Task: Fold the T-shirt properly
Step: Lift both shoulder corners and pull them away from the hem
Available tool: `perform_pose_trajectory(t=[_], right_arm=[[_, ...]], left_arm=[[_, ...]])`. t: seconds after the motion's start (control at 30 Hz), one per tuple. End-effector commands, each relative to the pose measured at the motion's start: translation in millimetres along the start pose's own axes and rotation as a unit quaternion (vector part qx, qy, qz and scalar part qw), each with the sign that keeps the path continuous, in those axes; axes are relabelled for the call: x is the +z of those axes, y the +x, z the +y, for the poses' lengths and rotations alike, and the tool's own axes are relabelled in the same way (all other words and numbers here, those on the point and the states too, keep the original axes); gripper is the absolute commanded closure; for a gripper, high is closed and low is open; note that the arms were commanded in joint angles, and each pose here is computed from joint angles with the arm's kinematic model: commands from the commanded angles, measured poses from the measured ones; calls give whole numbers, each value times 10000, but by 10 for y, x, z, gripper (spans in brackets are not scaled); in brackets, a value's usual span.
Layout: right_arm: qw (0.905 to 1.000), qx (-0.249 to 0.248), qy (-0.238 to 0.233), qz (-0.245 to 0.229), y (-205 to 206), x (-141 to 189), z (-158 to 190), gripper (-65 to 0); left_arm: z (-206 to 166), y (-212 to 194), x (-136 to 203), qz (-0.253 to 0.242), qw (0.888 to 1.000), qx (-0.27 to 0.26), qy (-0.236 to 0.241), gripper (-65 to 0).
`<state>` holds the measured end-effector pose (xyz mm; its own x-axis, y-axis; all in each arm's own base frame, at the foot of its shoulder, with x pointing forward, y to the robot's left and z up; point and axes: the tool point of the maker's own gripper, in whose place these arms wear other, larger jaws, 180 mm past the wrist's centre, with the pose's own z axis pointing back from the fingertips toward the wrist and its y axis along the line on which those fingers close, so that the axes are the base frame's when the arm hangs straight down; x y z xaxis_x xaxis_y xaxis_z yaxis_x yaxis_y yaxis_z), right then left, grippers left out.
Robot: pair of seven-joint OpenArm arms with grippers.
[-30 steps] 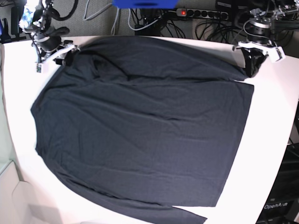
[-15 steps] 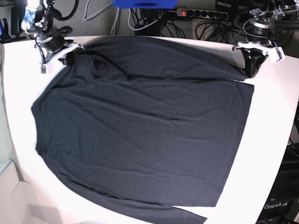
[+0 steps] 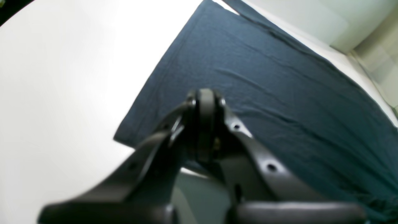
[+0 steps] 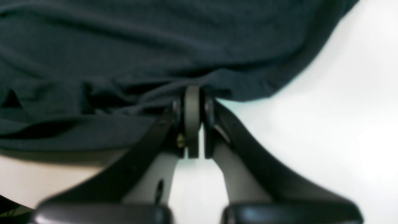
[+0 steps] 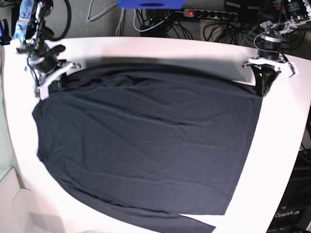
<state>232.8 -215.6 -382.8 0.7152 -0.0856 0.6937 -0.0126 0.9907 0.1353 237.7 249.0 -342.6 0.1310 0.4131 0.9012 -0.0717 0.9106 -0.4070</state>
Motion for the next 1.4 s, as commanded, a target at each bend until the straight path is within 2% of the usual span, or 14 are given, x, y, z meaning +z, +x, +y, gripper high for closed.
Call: perform_pose_trajectory(t=[0.0, 0.43, 0.77, 0.9, 1.07, 1.2, 1.37], right_arm=[[9998, 92, 8, -202, 151, 28, -4, 0], [9984, 229, 75, -520, 748, -109, 45, 0], [9986, 200, 78, -484, 845, -191, 12, 0], [9995, 79, 77, -310, 740, -276, -33, 0], [9993, 84, 88, -340, 787, -310, -41, 0], [9990, 239, 215, -301, 817, -363, 57, 0], [9989, 230, 225, -334, 862, -383, 59, 0]], left_arm=[[-21, 135, -16, -186, 9998, -56, -104, 0], [-5, 476, -295, -675, 9971, -284, -209, 0], [134, 572, -425, -857, 9946, -565, -116, 0], [161, 554, -421, -841, 9946, -597, -88, 0], [202, 579, -448, -882, 9939, -665, -52, 0], [265, 463, -506, -517, 9960, -730, 20, 0], [271, 378, -625, -376, 9967, -720, 67, 0]])
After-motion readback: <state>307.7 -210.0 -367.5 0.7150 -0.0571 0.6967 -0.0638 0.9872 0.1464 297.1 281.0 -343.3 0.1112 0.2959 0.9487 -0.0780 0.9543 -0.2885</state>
